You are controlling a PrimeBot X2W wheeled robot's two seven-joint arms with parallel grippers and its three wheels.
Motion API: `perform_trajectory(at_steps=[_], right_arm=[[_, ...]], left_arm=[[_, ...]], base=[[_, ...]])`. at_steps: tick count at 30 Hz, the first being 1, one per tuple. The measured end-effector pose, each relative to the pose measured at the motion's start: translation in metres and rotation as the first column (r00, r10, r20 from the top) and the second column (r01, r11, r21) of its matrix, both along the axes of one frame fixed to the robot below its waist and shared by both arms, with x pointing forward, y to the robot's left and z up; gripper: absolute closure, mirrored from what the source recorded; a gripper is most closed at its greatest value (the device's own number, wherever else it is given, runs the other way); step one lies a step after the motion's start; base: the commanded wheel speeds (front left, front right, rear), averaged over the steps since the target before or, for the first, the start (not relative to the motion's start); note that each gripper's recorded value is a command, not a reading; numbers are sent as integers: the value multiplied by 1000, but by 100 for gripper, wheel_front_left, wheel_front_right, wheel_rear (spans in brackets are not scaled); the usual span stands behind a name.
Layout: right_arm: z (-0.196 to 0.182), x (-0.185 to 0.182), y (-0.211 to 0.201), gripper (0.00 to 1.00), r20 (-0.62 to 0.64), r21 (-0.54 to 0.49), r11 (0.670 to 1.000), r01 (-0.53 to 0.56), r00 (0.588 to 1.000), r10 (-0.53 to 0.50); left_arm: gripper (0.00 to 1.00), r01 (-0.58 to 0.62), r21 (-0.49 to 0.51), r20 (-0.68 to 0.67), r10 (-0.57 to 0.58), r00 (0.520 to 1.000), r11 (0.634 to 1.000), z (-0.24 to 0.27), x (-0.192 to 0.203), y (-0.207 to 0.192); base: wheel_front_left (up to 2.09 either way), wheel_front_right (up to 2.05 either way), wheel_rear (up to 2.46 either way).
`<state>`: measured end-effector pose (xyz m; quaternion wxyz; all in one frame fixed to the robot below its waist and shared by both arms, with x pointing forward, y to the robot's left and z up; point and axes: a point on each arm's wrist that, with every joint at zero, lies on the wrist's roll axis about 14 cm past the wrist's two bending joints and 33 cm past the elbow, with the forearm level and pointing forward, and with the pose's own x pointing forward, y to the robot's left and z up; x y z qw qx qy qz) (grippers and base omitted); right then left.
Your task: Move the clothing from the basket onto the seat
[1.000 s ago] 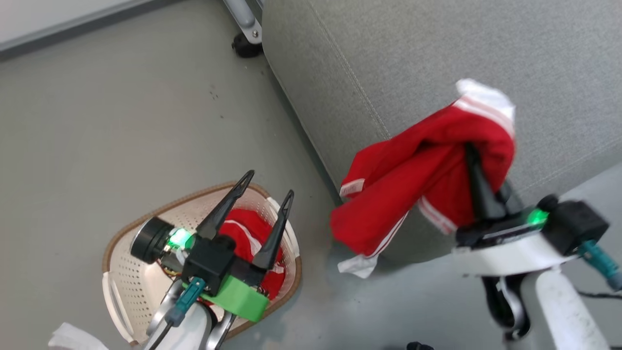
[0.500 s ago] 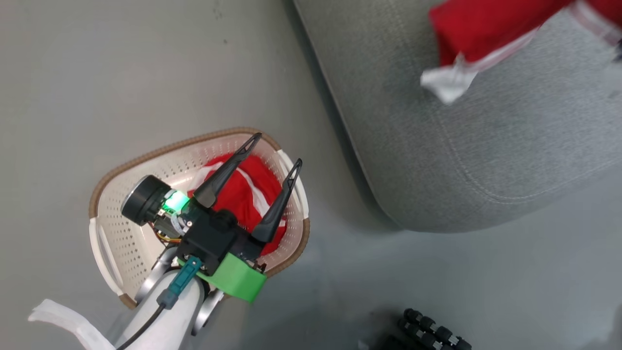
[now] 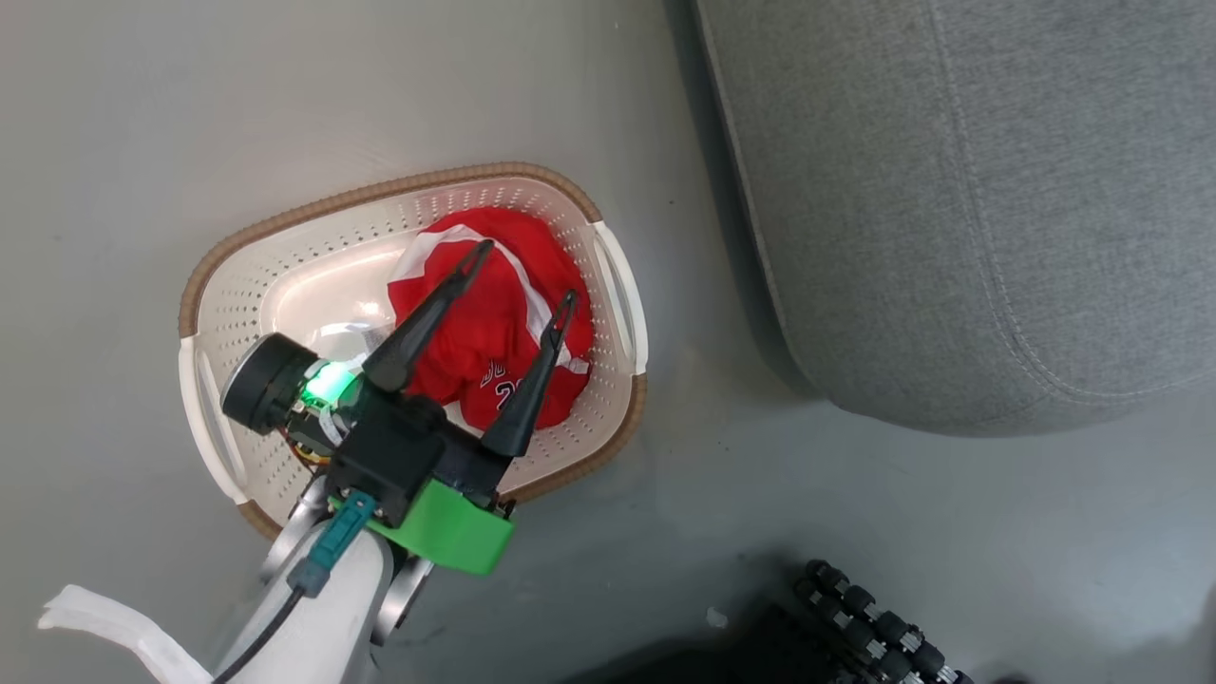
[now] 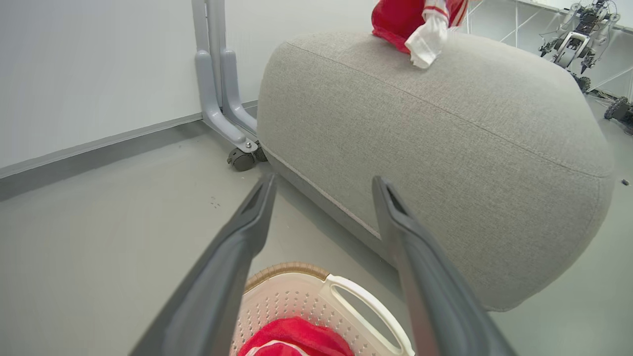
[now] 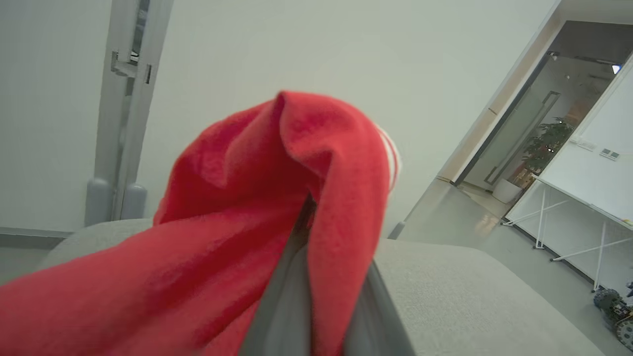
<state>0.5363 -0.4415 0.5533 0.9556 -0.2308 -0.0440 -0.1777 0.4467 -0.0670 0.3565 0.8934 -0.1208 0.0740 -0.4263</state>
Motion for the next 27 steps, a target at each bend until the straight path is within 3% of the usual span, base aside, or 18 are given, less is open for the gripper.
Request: perform_trajectory(at_steps=[4,8,9,10,19,22,24,27], right_arm=[[-80,-40,-31,100,-158,128,975,180,975,-159],[-107,-73,-48,100,-213,191,933,305,941,-264],[-109,-78,-49,29,-215,203,925,320,937,-277],[-113,-82,-48,0,-218,216,918,332,933,-286],[-106,-123,-32,0,-147,271,884,381,924,-353],[-84,-126,-15,0,-84,243,911,334,942,-324],[-72,-117,12,0,-31,256,933,251,967,-251],[-68,-119,40,0,-1,306,936,172,984,-180]], left_arm=[[0,-28,-4,-47,28,998,1000,-9,-1,6],[0,-19,26,-74,21,997,999,-19,-6,8],[0,-22,29,-74,24,997,999,-19,-6,8],[0,-33,34,-73,35,997,999,-19,-4,9],[0,-93,49,-41,95,995,994,1,2,8],[0,-155,26,0,155,988,988,23,13,13],[0,-212,10,22,211,977,977,38,20,21],[0,-296,-7,36,296,954,955,56,25,39]], base=[[0,0,0],[0,0,0],[0,0,0],[0,0,0],[0,0,0],[0,0,0],[0,0,0],[0,0,0]])
